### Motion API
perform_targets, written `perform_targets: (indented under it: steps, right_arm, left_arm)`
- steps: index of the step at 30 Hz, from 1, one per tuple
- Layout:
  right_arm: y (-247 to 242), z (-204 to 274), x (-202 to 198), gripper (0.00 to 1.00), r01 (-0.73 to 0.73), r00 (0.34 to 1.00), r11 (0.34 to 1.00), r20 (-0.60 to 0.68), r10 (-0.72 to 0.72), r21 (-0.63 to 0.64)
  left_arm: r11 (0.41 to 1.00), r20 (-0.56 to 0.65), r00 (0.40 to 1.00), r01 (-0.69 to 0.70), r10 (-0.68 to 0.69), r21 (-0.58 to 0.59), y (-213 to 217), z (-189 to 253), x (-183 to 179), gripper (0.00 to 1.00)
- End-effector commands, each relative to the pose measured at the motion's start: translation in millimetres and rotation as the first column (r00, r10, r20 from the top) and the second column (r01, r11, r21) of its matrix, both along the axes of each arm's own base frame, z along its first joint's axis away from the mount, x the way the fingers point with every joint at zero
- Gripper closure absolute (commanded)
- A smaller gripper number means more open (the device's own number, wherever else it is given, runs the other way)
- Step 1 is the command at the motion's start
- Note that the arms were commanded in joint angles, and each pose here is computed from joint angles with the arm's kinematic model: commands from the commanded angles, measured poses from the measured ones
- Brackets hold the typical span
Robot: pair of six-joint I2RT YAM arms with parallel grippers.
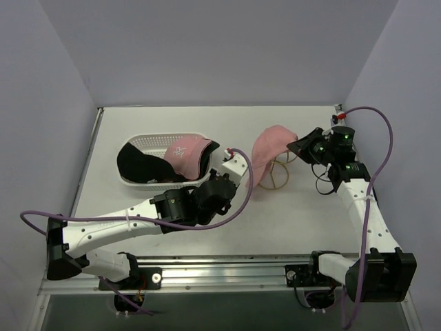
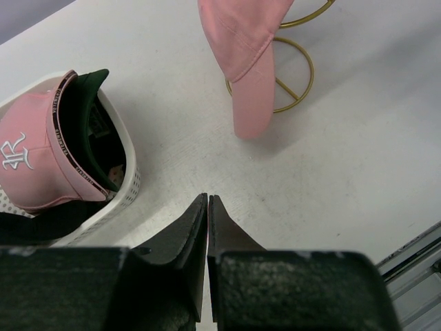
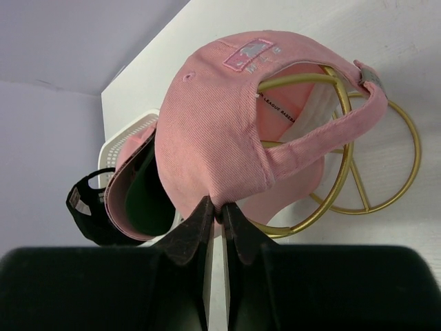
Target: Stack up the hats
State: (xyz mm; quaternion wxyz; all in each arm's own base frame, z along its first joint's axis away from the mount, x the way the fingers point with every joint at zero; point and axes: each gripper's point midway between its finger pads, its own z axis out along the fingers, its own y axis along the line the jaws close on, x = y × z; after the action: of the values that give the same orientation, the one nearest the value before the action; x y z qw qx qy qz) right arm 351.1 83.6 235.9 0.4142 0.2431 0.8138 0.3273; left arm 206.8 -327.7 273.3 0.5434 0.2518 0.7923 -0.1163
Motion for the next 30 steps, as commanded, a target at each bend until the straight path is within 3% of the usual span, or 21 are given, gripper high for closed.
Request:
perform_targets:
  steps: [1, 30]
  right_arm:
    - [-6, -8, -3, 0.97, 0.021, 1.000, 0.999, -0.018, -0.022, -0.042]
    - [-16, -50, -45, 1.00, 0.020, 0.994, 0.992, -0.105, -0.033, -0.124]
  left_arm:
    - [0.998, 0.009, 1.000, -0.004, 0.005, -0.070, 3, 18, 0, 0.88]
    - [0.997, -0.010, 1.000, -0.023, 0.023, -0.068, 11, 9, -2, 0.87]
